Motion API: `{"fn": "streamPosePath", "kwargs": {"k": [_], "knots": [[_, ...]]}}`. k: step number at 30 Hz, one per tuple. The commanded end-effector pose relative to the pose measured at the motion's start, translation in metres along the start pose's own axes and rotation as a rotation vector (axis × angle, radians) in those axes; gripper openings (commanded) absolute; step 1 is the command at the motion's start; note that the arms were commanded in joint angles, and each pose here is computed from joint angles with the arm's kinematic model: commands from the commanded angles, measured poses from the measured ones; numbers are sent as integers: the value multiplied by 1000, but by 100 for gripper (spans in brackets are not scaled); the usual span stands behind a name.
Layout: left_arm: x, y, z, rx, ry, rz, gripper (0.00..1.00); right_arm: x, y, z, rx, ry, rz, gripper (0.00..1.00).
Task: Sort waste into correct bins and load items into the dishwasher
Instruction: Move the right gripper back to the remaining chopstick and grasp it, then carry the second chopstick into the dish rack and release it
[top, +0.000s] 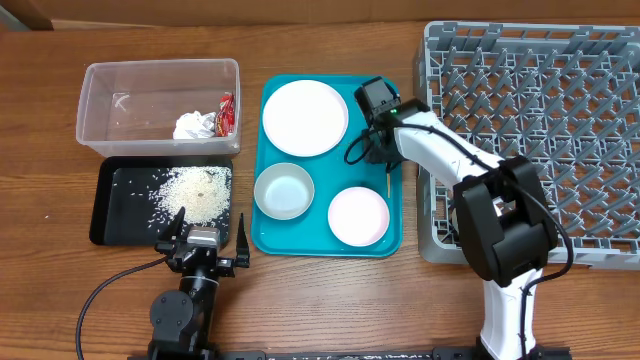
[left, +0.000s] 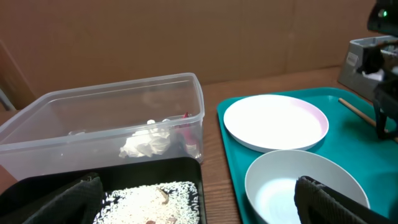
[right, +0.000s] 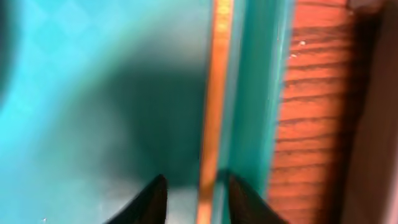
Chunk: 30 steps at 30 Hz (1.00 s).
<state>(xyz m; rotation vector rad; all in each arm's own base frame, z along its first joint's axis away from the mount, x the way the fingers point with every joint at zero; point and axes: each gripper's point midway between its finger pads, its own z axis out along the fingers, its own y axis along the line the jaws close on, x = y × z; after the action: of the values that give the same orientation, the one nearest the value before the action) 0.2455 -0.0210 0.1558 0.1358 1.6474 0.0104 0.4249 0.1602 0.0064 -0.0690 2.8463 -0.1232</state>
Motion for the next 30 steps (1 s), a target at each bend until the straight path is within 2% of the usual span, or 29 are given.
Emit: {"fn": "streamPosePath", "kwargs": {"k": [1,3,4,5,9,13,17,20,24,30], "knots": [[1,0,0,0,-1,18,100,20,2,3,-58,41,7,28],[1,0,0,0,-1,18,100,33,11,8,-106,76,2,18],[1,0,0,0,-1,18,100,37,16,7,-126,90,-5,7],[1,0,0,0,-1,18,100,37,19,5,-134,91,-8,4],[1,0,0,0,-1,18,100,21,26,-16,-164,59,-10,4],[1,0,0,1,-1,18,100,-29,30,-87,-234,-100,12,4],[1,0,0,0,-1,18,100,-71,-9,-162,-209,-307,62,4],[1,0,0,0,-1,18,100,-74,-46,-167,-115,-325,20,4],[1,0,0,0,-1,18,100,-76,-103,-156,-15,-295,49,4],[1,0,0,0,-1,18,100,-52,-119,-127,-30,-185,36,4]]}}
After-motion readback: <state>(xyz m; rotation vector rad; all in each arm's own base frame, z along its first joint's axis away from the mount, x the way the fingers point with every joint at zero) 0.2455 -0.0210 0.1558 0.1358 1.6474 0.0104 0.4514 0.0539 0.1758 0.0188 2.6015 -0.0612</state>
